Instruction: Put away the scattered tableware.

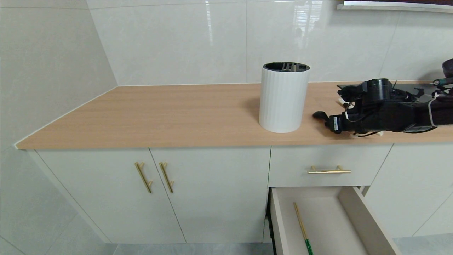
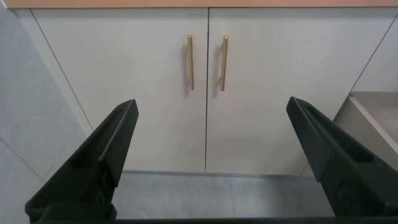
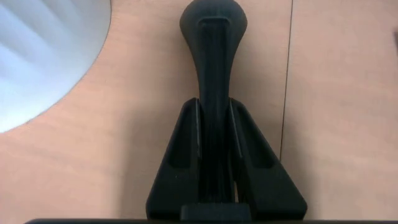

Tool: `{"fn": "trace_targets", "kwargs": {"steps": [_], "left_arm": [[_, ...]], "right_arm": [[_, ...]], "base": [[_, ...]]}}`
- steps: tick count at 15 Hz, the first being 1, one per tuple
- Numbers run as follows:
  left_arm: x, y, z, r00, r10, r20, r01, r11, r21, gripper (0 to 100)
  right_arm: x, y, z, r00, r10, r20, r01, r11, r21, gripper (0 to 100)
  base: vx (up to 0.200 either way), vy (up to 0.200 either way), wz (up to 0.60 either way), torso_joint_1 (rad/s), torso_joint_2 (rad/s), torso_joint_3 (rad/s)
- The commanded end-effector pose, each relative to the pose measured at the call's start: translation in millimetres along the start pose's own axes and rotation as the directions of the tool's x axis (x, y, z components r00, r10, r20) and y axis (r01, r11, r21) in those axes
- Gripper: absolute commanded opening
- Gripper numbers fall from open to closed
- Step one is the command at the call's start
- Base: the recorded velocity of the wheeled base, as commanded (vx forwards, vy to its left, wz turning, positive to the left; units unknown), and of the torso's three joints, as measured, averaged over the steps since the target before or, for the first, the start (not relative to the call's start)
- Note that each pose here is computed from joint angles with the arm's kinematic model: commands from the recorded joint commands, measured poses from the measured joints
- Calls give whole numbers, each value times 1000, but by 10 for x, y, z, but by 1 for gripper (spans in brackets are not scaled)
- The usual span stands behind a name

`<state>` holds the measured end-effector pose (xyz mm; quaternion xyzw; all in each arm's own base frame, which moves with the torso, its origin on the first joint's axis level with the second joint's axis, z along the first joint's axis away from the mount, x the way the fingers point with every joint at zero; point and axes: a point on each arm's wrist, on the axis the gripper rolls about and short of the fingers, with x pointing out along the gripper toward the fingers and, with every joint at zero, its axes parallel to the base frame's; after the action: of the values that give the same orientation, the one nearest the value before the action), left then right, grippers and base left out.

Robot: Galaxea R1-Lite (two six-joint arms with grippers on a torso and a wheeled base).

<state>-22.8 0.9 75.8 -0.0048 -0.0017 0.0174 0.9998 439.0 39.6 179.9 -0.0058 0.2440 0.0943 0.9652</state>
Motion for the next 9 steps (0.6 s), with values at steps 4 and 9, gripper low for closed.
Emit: {"fn": "trace_targets", "kwargs": {"steps": [4,9], "left_arm": [[0,0,0,1000,0,0,0,1000,0,100],[0,0,0,1000,0,0,0,1000,-1,100]], "right_arm": [[-1148,428,-48,997,39,-72,-30,993,115,0],[-1587,604,-729,973,-26,-231,52,993,106,0]], "base": [[0,0,0,0,0,0],[0,0,0,0,0,0]]}}
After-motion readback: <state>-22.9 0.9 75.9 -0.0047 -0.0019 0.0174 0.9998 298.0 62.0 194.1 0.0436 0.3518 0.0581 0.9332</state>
